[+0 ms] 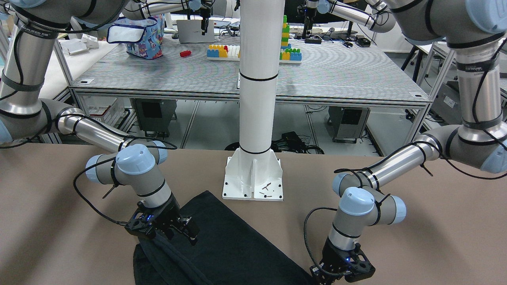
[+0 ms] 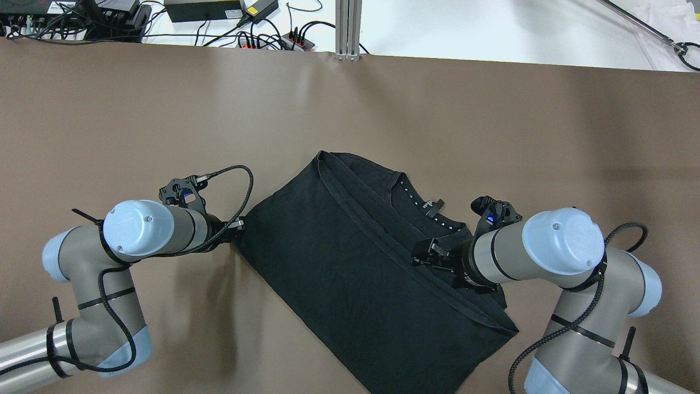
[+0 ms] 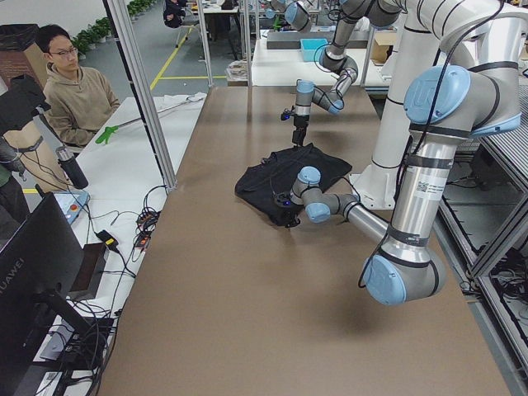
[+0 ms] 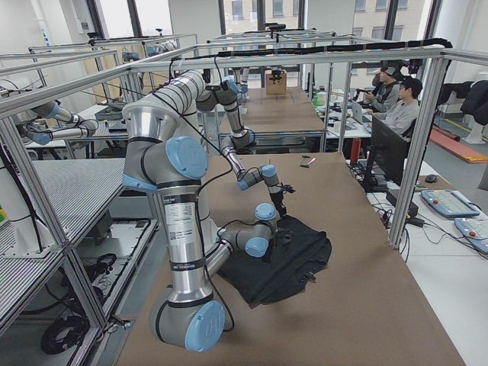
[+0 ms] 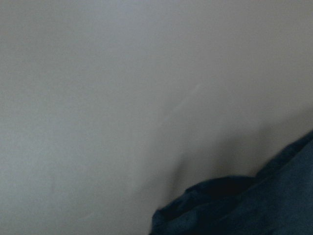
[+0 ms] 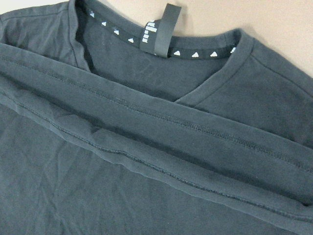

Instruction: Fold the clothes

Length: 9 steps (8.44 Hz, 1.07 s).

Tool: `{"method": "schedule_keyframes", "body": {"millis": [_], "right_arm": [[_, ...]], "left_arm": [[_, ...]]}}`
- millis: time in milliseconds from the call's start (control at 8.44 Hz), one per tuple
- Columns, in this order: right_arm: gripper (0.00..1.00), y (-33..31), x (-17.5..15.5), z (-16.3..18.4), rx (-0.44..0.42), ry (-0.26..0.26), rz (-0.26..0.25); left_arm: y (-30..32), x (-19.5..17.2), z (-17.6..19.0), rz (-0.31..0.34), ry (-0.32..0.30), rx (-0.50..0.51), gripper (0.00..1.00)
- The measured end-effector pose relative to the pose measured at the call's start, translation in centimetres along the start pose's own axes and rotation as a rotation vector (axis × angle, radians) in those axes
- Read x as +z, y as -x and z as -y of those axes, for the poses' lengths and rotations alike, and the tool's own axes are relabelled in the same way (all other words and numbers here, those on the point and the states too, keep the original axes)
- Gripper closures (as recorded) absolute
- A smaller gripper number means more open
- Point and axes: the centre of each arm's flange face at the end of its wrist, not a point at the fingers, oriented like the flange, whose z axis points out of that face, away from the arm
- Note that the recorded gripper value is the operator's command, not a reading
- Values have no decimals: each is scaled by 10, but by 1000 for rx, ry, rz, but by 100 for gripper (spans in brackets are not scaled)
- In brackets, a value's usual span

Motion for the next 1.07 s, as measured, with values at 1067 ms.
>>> {"method": "schedule_keyframes", "body": {"millis": [1067], "right_arm": [[5,3,5,3,-11,-83,19]], "left_arm": [[-148,-2,247,10,-34,57,100]]}}
